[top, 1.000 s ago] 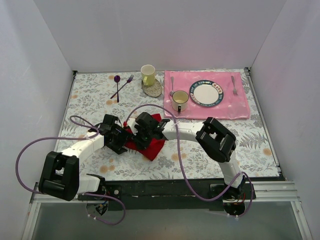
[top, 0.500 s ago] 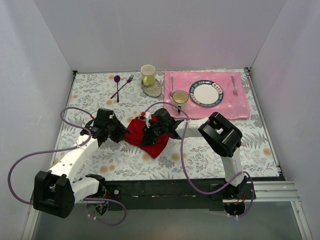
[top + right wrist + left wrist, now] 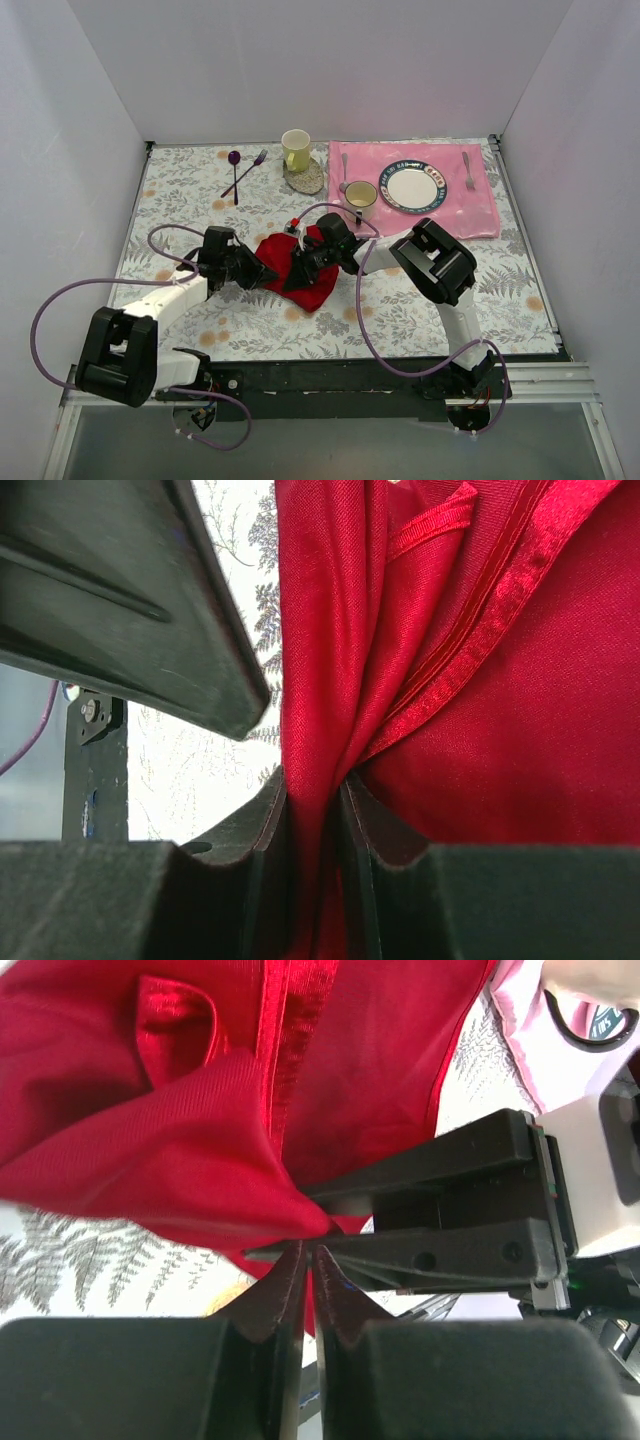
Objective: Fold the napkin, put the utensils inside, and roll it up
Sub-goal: Roll the napkin with the utensil
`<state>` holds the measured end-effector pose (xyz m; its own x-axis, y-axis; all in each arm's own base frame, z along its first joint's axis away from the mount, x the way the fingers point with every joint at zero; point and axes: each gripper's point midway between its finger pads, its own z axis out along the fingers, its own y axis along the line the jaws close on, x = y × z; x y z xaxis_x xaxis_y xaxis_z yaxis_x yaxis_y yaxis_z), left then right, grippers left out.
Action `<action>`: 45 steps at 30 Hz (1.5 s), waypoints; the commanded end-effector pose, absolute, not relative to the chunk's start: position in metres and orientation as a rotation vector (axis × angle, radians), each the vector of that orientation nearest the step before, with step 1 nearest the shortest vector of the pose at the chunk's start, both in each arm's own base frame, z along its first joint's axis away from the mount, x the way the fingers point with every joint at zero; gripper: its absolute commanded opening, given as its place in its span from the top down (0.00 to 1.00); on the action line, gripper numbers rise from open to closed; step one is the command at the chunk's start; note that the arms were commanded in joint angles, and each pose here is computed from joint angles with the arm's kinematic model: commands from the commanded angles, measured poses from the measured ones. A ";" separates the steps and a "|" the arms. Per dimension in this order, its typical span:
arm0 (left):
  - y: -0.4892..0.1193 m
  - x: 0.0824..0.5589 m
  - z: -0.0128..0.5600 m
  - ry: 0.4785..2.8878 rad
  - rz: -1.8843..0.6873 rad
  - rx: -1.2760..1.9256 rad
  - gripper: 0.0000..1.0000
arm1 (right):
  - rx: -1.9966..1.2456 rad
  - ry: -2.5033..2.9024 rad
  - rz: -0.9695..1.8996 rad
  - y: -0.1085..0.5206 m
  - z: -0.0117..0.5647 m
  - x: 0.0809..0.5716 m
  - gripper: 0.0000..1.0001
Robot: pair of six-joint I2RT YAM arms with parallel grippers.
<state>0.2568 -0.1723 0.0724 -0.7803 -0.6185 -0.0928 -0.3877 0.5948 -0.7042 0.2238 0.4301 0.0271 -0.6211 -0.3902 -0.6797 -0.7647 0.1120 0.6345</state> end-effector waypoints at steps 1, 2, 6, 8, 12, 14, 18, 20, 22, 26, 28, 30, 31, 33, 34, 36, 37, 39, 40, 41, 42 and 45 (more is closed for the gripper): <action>-0.178 0.263 0.068 2.475 -1.040 -0.790 0.96 | -1.089 2.395 1.356 0.387 -0.050 0.203 0.99; -0.177 0.264 0.066 2.475 -1.029 -0.793 0.96 | -1.090 2.396 1.354 0.387 -0.050 0.203 0.99; -0.173 0.268 0.049 2.495 -0.972 -0.817 0.98 | -1.091 2.401 1.349 0.385 -0.048 0.203 0.99; -0.171 0.268 0.040 2.515 -0.939 -0.825 0.99 | -1.099 2.411 1.333 0.385 -0.048 0.203 0.99; -0.165 0.257 0.013 2.601 -0.856 -0.871 1.00 | -1.125 2.424 1.247 0.386 -0.037 0.210 0.99; -0.163 0.249 0.001 2.653 -0.823 -0.903 1.00 | -1.143 2.430 1.182 0.386 -0.034 0.216 0.92; -0.158 0.233 -0.014 2.731 -0.762 -0.929 1.00 | -1.191 2.377 1.056 0.393 0.001 0.233 0.70; -0.157 0.229 -0.018 2.748 -0.743 -0.922 1.00 | -1.221 2.390 0.950 0.389 0.007 0.235 0.55; -0.157 0.227 -0.019 2.757 -0.744 -0.923 1.00 | -1.223 2.382 0.842 0.386 0.021 0.245 0.48; -0.159 0.226 -0.017 2.762 -0.760 -0.913 1.00 | -1.241 2.341 0.639 0.384 0.041 0.248 0.32; -0.160 0.228 -0.015 2.757 -0.772 -0.905 1.00 | -1.273 2.284 0.499 0.379 0.049 0.255 0.28; -0.162 0.228 -0.013 2.764 -0.787 -0.893 1.00 | -1.322 2.231 0.441 0.385 0.057 0.246 0.25; -0.162 0.228 -0.013 2.766 -0.788 -0.892 1.00 | -1.324 2.197 0.361 0.386 0.060 0.246 0.23; -0.163 0.229 -0.012 2.768 -0.794 -0.886 1.00 | -1.344 2.139 0.319 0.390 0.066 0.243 0.23; -0.163 0.229 -0.012 2.769 -0.793 -0.887 1.00 | -1.353 2.112 0.287 0.392 0.068 0.239 0.22; -0.163 0.228 -0.013 2.774 -0.795 -0.886 1.00 | -1.360 2.082 0.252 0.396 0.073 0.237 0.22; -0.163 0.228 -0.013 2.775 -0.793 -0.885 1.00 | -1.371 2.060 0.212 0.397 0.074 0.235 0.21; -0.163 0.227 -0.013 2.778 -0.791 -0.884 1.00 | -1.381 2.027 0.208 0.401 0.080 0.233 0.21; -0.163 0.227 -0.014 2.781 -0.789 -0.884 1.00 | -1.398 2.010 0.216 0.405 0.082 0.228 0.21; -0.164 0.228 -0.013 2.780 -0.795 -0.879 1.00 | -1.407 2.002 0.232 0.407 0.083 0.225 0.21; -0.163 0.227 -0.014 2.784 -0.789 -0.882 1.00 | -1.422 2.001 0.249 0.408 0.081 0.222 0.21; -0.165 0.229 -0.012 2.785 -0.799 -0.877 1.00 | -1.458 2.004 0.275 0.411 0.067 0.217 0.22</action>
<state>0.2664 -0.1824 0.0243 -0.8177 -0.5754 -0.0177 -0.4169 0.6132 -0.6709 0.2096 0.4084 0.0529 -0.2207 -0.7888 -0.5736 -0.9141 0.3724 -0.1605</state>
